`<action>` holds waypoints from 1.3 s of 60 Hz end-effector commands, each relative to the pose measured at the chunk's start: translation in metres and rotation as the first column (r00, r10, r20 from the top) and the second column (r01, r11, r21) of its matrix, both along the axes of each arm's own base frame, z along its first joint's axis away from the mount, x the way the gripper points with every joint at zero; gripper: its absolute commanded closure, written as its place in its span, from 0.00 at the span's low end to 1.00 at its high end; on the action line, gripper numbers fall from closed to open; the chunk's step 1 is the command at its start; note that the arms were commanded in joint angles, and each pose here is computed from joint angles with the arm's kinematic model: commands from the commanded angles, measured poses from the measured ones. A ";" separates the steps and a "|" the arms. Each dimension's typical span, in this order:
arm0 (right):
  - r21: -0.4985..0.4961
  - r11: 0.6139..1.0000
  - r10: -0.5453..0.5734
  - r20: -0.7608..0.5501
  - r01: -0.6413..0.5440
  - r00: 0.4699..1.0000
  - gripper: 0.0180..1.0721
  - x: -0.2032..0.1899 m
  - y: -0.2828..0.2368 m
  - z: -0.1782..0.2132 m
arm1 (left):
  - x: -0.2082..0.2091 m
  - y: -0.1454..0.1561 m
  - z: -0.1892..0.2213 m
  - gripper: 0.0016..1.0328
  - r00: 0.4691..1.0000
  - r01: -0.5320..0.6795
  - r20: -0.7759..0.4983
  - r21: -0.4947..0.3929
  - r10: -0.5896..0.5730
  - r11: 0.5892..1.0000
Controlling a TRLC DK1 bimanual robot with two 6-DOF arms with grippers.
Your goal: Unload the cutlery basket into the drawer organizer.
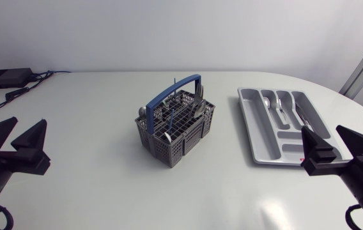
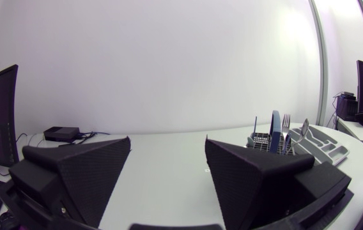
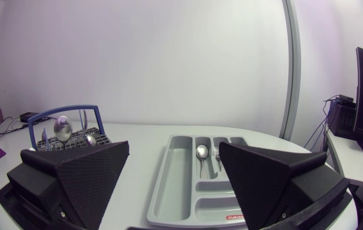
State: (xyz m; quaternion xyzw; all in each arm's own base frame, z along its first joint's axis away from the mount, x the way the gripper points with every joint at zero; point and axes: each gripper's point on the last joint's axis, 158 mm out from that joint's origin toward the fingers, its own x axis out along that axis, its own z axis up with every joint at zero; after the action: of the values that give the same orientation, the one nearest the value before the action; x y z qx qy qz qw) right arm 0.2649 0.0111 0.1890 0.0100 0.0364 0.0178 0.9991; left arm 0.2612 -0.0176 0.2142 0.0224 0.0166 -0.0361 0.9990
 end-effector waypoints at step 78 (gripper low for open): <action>-0.031 0.912 0.311 -0.597 -0.409 0.739 0.05 0.040 0.060 -0.063 | 0.092 -0.192 -0.059 0.10 0.622 0.619 -0.641 0.052 -0.449 0.784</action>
State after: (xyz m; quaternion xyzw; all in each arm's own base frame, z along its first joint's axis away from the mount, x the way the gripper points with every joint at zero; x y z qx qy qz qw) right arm 0.3015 0.0649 0.1217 -0.0645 0.3438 0.1910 0.9172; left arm 0.3439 -0.2011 0.1536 0.1418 0.3373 -0.3276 0.8711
